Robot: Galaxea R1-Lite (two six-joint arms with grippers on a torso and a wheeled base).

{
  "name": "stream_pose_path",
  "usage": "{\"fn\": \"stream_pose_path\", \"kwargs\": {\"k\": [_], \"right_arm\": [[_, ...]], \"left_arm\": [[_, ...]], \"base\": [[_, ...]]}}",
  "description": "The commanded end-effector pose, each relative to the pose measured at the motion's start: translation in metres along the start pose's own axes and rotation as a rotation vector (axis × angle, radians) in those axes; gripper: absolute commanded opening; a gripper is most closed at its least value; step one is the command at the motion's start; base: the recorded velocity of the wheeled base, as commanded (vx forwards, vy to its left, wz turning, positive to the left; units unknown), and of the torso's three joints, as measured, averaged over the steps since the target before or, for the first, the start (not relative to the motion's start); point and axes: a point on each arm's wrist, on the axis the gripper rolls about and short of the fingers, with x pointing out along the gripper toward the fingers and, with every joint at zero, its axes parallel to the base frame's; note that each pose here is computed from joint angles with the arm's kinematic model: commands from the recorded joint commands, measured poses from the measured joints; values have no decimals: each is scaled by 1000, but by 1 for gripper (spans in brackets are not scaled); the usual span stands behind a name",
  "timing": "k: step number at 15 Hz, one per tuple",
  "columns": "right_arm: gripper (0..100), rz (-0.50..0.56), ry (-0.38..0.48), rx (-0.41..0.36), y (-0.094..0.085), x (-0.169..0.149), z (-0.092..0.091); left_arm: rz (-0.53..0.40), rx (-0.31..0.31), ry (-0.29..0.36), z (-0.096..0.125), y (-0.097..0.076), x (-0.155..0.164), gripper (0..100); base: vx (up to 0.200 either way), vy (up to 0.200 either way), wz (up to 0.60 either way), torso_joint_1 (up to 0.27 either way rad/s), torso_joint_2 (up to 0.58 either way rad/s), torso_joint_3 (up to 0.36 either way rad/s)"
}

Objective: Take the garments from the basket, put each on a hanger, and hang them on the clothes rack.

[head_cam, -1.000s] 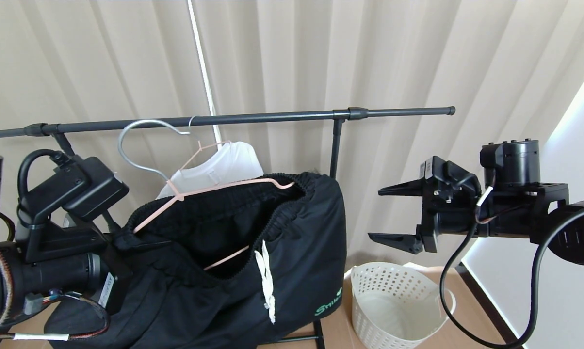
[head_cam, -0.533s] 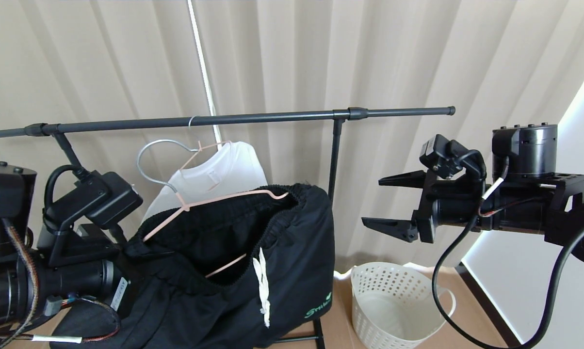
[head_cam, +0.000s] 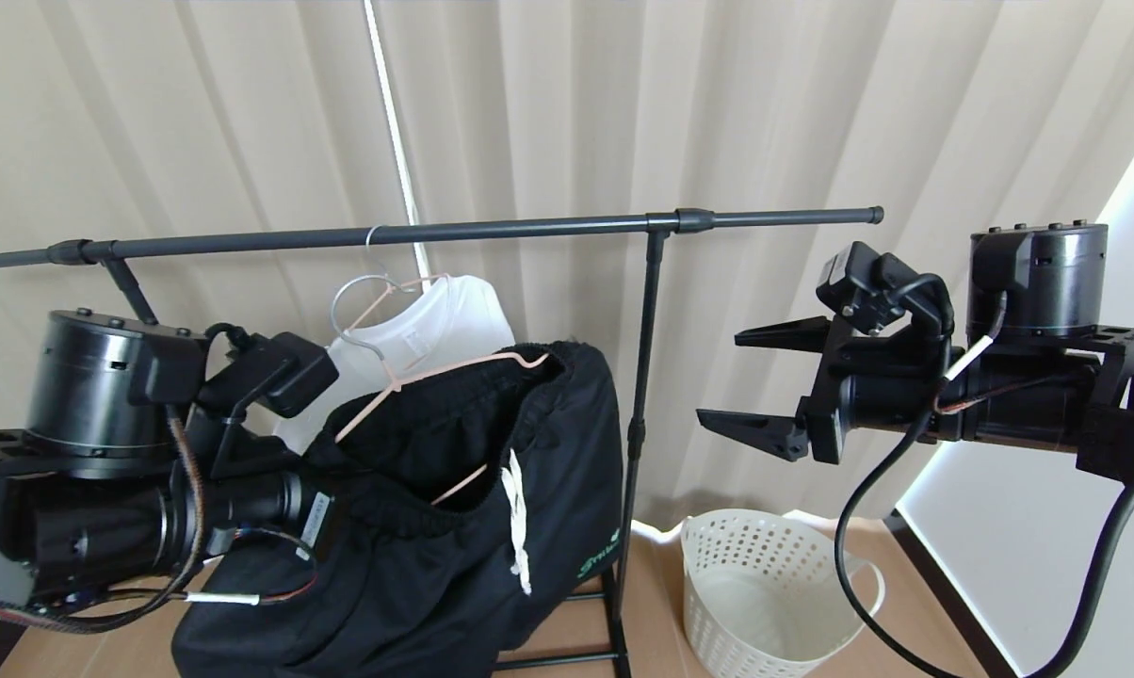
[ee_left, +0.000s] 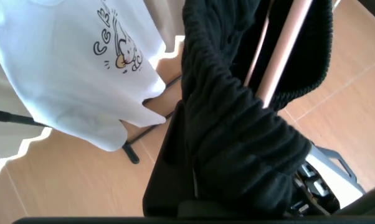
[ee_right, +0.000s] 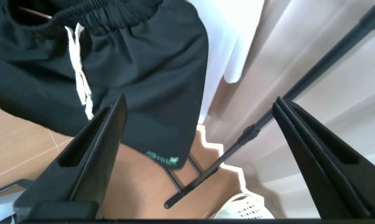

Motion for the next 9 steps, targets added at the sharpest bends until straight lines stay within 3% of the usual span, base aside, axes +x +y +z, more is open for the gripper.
{"fn": "stream_pose_path", "kwargs": {"k": [1,6,9], "right_arm": [[100,-4,-3,-3,-1,0,1],[100,-6,-4,-4,-1,1,2],[100,-12,-7,-5,-2,-1,3]], "left_arm": [[30,-38,81,1,-2,43,0],[33,-109,107,15,-6,87,0],[45,-155,47,23,-6,116,0]], "base": [[0,0,0,0,0,0],[0,0,0,0,0,0],[0,0,0,0,0,0]]}}
